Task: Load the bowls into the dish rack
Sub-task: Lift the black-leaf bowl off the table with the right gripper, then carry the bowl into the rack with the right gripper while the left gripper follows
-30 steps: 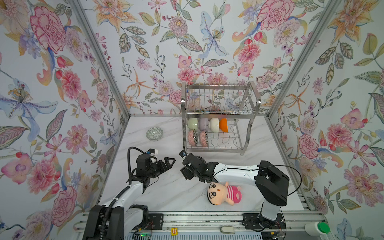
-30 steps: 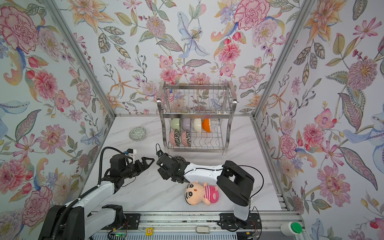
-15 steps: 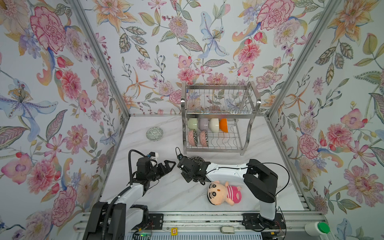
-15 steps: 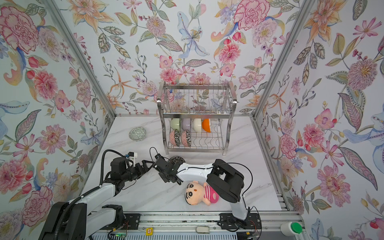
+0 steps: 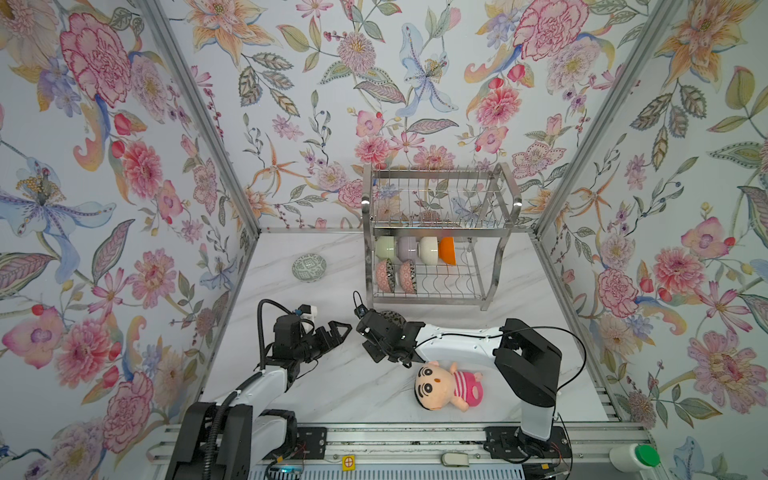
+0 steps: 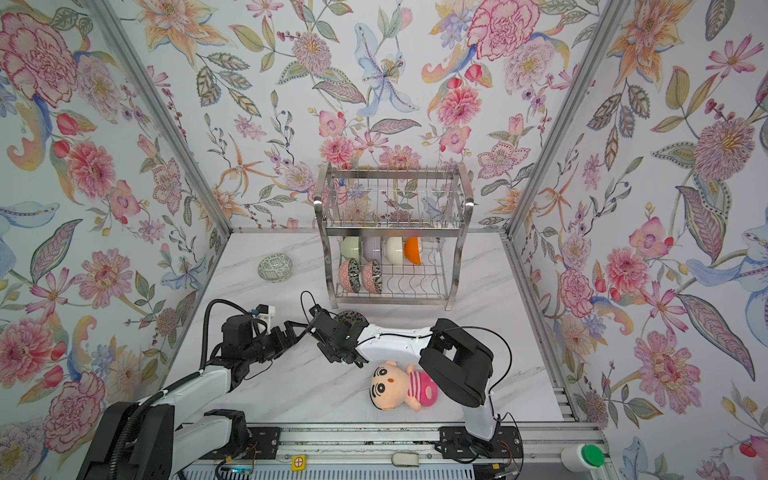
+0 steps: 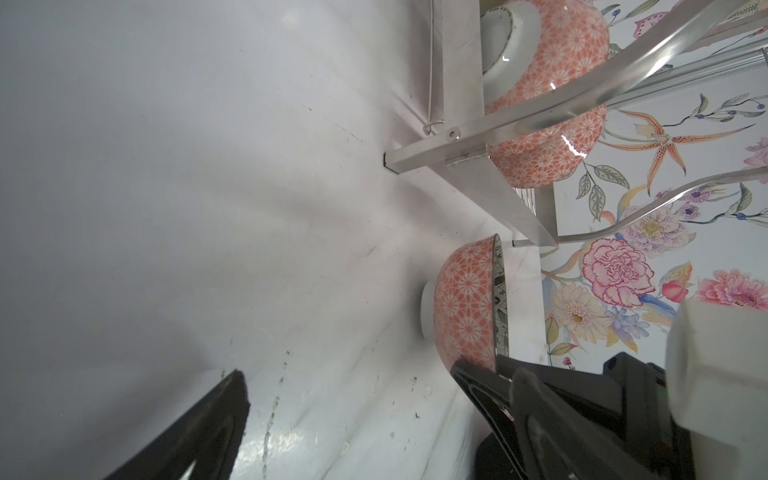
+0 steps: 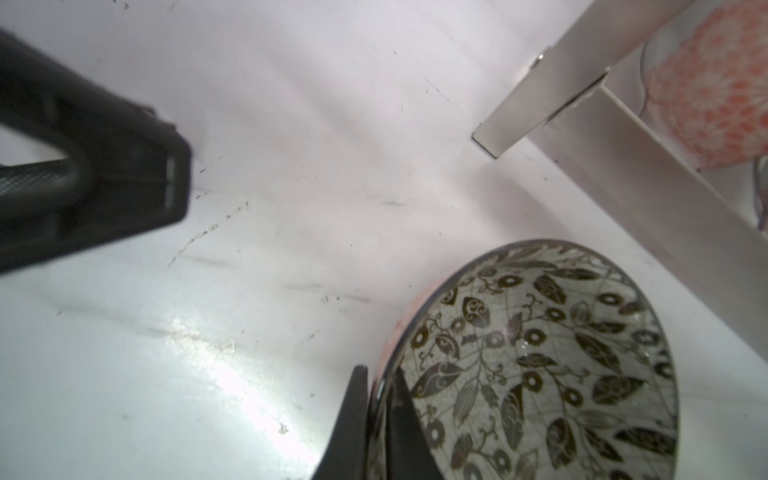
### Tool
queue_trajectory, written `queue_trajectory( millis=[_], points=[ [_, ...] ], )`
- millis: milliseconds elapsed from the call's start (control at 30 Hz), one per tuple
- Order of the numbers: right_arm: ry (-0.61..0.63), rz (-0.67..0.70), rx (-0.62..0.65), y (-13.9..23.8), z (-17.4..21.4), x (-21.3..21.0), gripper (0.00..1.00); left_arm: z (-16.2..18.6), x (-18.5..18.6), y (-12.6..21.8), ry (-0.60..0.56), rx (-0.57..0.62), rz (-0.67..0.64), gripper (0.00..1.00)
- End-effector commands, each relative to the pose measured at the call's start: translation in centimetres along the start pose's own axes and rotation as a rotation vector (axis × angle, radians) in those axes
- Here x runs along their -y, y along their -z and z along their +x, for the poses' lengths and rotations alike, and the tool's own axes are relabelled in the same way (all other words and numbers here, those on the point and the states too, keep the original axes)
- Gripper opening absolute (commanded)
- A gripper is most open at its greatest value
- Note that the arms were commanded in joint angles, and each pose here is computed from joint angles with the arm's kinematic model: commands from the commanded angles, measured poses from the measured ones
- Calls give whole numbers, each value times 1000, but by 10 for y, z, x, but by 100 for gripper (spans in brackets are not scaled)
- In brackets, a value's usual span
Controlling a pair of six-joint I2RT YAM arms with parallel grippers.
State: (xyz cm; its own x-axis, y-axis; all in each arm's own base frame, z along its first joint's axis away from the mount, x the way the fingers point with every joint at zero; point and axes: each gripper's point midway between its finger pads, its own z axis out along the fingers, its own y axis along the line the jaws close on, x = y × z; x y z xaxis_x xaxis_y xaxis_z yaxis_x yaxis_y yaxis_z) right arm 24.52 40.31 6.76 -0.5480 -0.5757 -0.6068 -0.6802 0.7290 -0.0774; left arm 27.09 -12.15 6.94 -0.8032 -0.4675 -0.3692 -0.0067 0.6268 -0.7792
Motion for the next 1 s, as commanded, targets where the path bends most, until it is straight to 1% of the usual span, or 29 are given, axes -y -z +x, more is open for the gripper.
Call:
queue_trajectory(
  millis=[0, 100, 233, 400, 533, 633, 800, 967],
  points=[
    [-51, -91, 116, 26, -28, 1, 0, 2, 7, 0, -26, -7, 32, 99],
    [-90, -180, 195, 44, -41, 0, 0, 3, 16, -2, -41, -6, 55, 99],
    [-161, -299, 321, 73, -59, 3, 0, 3, 40, -8, -90, -1, 101, 99],
    [-286, -402, 487, 108, -71, 29, 0, 4, 77, -19, -159, 11, 159, 99],
    [-383, -415, 599, 129, -71, 64, 0, 5, 107, -29, -216, 16, 207, 99],
    [-443, -408, 666, 142, -70, 94, 0, 9, 132, -39, -283, 7, 231, 99],
    [-556, -390, 750, 156, -68, 149, 0, 18, 173, -61, -389, -14, 256, 99],
    [-634, -368, 808, 161, -67, 192, 0, 26, 198, -85, -458, -51, 249, 99]
  ],
)
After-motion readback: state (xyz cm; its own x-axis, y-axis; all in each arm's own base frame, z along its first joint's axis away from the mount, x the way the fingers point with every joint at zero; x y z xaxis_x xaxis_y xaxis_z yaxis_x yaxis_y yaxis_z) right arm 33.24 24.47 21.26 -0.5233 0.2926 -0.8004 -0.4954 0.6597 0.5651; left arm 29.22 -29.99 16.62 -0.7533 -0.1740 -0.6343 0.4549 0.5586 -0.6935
